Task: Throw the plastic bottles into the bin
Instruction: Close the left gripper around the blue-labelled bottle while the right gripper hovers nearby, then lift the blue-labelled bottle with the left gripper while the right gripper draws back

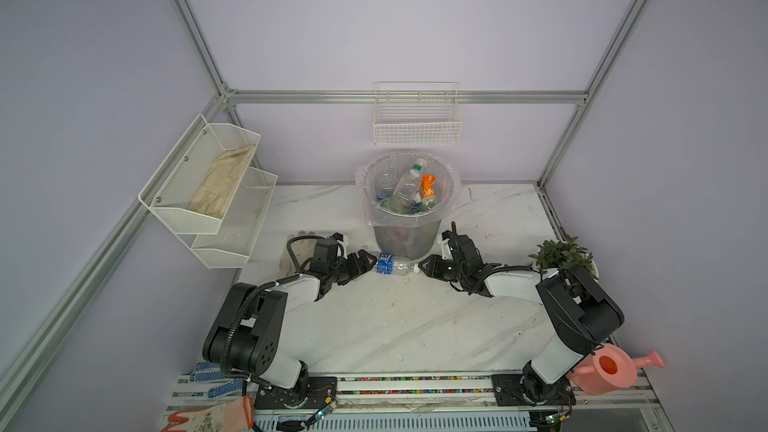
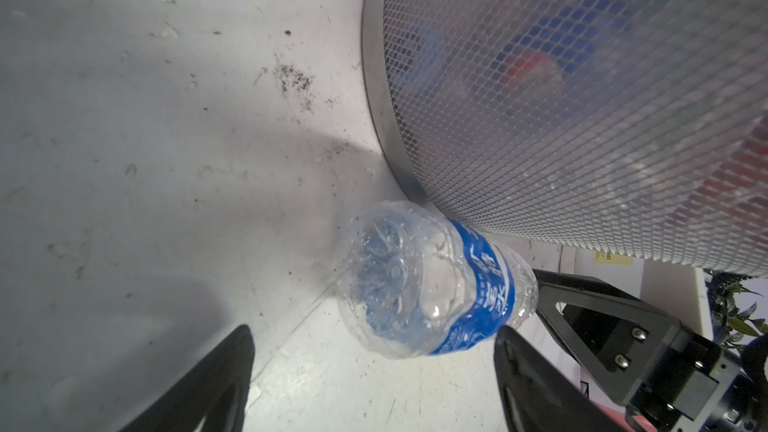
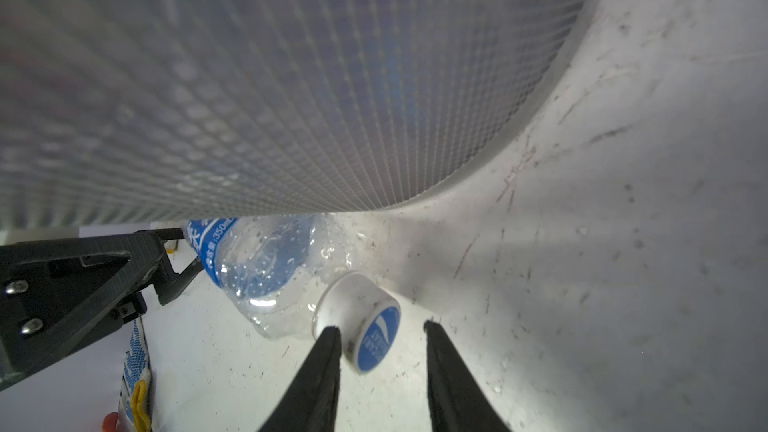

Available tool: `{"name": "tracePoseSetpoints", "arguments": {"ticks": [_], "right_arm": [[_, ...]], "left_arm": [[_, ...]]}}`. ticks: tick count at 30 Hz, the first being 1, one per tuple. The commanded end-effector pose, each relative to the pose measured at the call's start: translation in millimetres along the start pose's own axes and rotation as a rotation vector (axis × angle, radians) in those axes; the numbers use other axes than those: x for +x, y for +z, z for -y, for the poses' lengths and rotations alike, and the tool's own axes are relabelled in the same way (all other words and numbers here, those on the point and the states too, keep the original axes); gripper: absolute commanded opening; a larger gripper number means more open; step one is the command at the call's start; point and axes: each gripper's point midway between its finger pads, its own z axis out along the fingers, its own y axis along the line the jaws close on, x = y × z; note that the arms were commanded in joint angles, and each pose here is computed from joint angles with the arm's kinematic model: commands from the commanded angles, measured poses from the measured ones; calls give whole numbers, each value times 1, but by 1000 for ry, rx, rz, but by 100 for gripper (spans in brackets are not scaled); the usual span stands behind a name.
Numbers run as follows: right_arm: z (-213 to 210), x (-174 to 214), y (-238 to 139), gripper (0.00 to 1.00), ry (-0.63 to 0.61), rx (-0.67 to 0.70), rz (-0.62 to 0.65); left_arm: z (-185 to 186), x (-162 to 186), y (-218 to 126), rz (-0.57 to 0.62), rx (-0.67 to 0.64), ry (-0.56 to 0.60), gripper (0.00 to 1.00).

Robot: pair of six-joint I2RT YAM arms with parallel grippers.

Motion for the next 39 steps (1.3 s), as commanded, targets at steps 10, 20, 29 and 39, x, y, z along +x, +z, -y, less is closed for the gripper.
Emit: {"name": "tracePoseSetpoints", "arguments": {"ticks": [10,20,29,39], "right_arm": [[-39,26,5,29,-1,-172,-21],[-119,76,-39,30,-136,-308,-61],[-114,53,-71,39,-172,-204,46],[-109,49,-72,40,-175,-151,44]], "left_arm": [[29,-16,-2,49,69,41,89],[31,-23,-7,59,27,65,90],[36,-22,-12,65,10,78,90],[48,-15,0,28,-36,115,92]]}}
